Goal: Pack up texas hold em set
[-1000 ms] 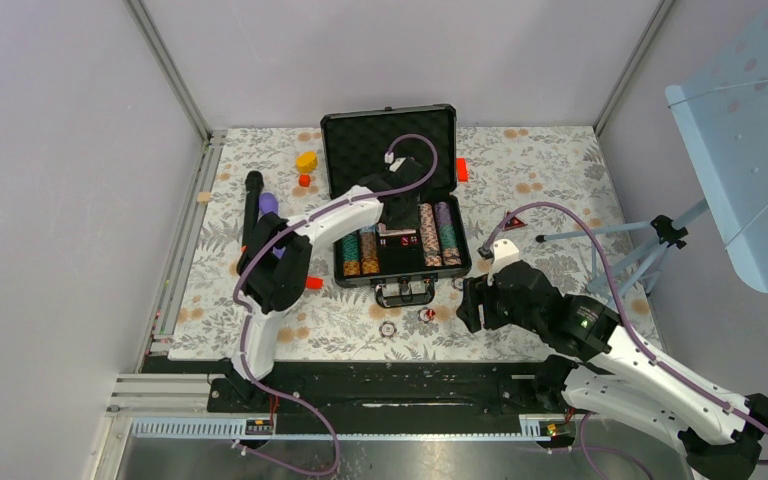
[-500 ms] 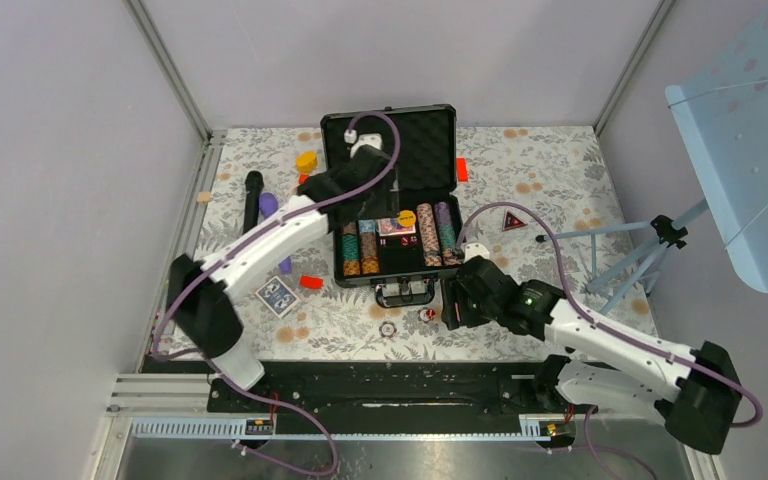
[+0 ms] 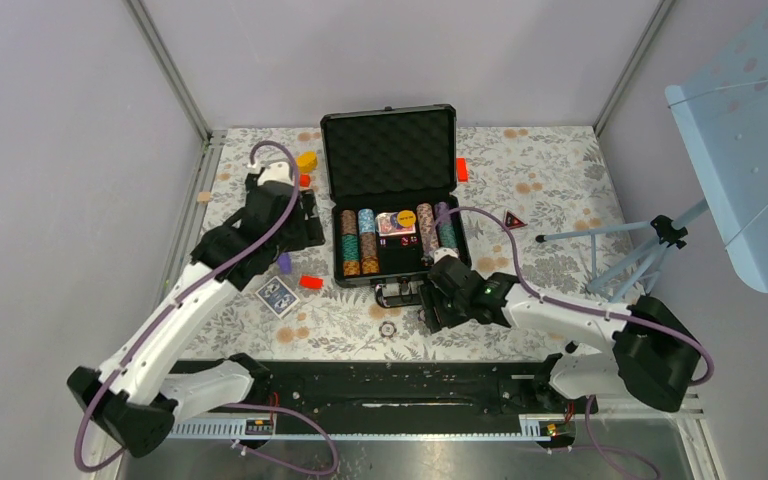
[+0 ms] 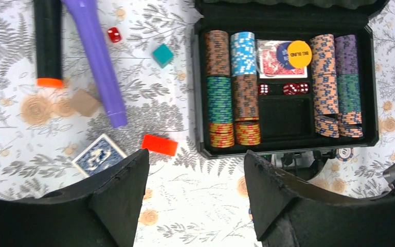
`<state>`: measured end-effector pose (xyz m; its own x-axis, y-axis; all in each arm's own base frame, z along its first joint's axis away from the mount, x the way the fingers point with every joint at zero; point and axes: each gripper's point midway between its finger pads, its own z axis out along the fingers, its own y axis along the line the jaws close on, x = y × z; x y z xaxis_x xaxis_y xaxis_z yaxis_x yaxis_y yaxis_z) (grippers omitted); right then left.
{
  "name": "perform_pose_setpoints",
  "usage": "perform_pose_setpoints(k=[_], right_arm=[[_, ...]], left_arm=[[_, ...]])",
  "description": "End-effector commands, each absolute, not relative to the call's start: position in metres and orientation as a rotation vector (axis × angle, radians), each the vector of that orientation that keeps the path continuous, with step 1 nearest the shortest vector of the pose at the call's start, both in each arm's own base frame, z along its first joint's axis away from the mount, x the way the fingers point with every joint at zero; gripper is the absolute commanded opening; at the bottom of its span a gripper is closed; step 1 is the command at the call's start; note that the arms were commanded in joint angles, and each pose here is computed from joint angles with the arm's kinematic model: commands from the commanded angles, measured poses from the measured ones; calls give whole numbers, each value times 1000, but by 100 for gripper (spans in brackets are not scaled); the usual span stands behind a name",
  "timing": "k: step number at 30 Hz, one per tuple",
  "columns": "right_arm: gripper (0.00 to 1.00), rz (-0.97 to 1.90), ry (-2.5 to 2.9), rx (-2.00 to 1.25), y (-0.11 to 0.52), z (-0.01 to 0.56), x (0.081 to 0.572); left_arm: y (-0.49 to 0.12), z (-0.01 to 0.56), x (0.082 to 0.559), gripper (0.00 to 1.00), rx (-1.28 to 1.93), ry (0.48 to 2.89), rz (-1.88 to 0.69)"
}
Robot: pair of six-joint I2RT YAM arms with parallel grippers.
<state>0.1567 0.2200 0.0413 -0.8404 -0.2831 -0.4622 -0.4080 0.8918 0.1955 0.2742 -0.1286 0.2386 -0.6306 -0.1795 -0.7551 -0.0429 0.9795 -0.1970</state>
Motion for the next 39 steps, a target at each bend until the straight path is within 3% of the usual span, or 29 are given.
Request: perform_pose_setpoints(k=[1,22,31,39], right_arm=[[64,409,2558,-613,241,52,173],[41,283,2598,-689,246,32,187],[23,299,2600,-735,248,39,184],[23,341,2501,-708,250,87,193]], left_arm=[[-95,251,261,68,-192,2179,-134],[-86,242,248,68,-268,2177,-168],[-82,237,246,68,-282,2177,-160],[-79,232,246,68,-293,2179,-150]])
